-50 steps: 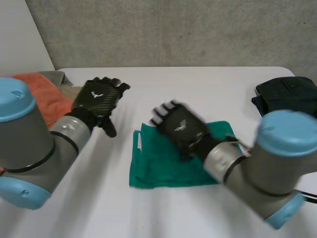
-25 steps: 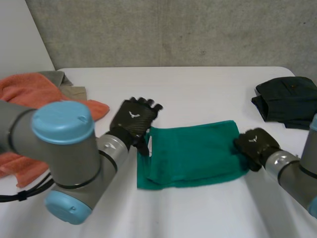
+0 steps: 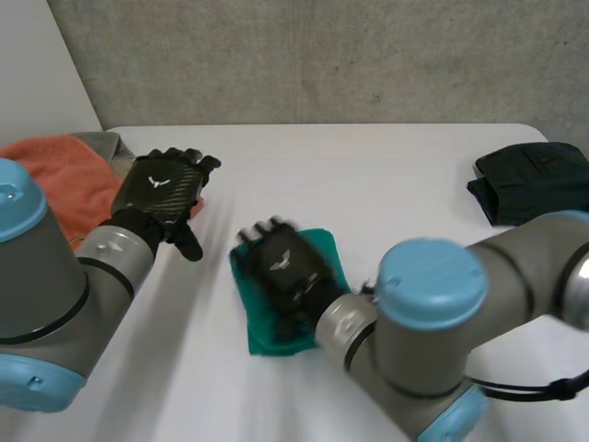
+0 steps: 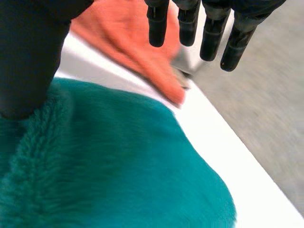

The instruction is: Fold the laundry.

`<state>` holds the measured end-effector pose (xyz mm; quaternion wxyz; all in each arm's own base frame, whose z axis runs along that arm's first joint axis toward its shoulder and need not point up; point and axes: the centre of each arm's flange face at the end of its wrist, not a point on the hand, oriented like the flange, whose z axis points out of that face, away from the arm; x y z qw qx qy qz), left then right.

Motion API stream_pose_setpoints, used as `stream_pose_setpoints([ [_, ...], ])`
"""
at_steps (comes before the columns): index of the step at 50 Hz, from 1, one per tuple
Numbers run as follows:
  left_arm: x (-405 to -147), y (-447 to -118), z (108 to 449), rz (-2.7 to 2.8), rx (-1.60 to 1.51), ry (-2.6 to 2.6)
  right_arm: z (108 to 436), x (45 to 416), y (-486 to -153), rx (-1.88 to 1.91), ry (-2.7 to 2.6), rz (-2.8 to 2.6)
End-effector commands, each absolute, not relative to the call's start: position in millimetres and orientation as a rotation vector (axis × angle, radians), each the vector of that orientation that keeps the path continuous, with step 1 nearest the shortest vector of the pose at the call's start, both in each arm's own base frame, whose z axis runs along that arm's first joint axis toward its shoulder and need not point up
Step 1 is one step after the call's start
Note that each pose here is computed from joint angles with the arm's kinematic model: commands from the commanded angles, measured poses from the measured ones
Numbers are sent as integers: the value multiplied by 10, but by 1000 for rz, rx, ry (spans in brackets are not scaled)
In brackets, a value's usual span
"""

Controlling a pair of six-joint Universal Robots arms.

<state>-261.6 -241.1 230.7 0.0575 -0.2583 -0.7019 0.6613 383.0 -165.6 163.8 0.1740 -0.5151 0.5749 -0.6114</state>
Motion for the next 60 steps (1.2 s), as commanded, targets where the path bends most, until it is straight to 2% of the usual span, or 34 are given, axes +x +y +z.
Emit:
stream_pose_setpoints([
  [1, -3082, -2304, 2380, 1968, -832, -1975, 2020, 3254, -2248, -865, 1942, -1696],
  [7, -3336, -2266, 2228, 1845, -781, -1979, 1988, 3030, -2406, -749, 2107, -1570],
  [10, -3395, -2195, 1996, 1744, -780, -2083, 1794, 3086, -2412, -787, 2154, -1456],
  [17, -3273, -2042, 1597, 1661, -802, -2354, 1533, 3206, -2505, -830, 2163, -1325],
  [24, -3203, -1988, 1383, 1602, -839, -2435, 1260, 3274, -2549, -950, 2196, -1309],
  [28, -3200, -1992, 1315, 1598, -912, -2450, 1286, 3296, -2538, -1078, 2196, -1389],
  [33, -3204, -2054, 1433, 1676, -1003, -2415, 1547, 3249, -2523, -1162, 2159, -1533],
  [34, -3188, -2104, 1608, 1746, -991, -2378, 1674, 3224, -2492, -1163, 2133, -1573],
  [36, -3170, -2149, 1752, 1801, -970, -2346, 1819, 3182, -2422, -1169, 2087, -1642],
  [39, -3187, -2197, 2034, 1883, -949, -2239, 1852, 3147, -2360, -1158, 2050, -1689],
  [43, -3289, -2243, 2332, 1888, -995, -2010, 1836, 3082, -2086, -1163, 1968, -1759],
  [46, -3296, -2280, 2457, 1864, -1035, -1900, 1747, 3067, -1925, -1177, 1940, -1769],
  [51, -3347, -2222, 2560, 1706, -1158, -1684, 1398, 3196, -1546, -1277, 1847, -1724],
  [55, -3326, -2245, 2607, 1633, -1181, -1631, 1209, 3270, -1486, -1342, 1822, -1729],
  [60, -3292, -2320, 2582, 1611, -1142, -1669, 1081, 3359, -1613, -1365, 1814, -1812],
])
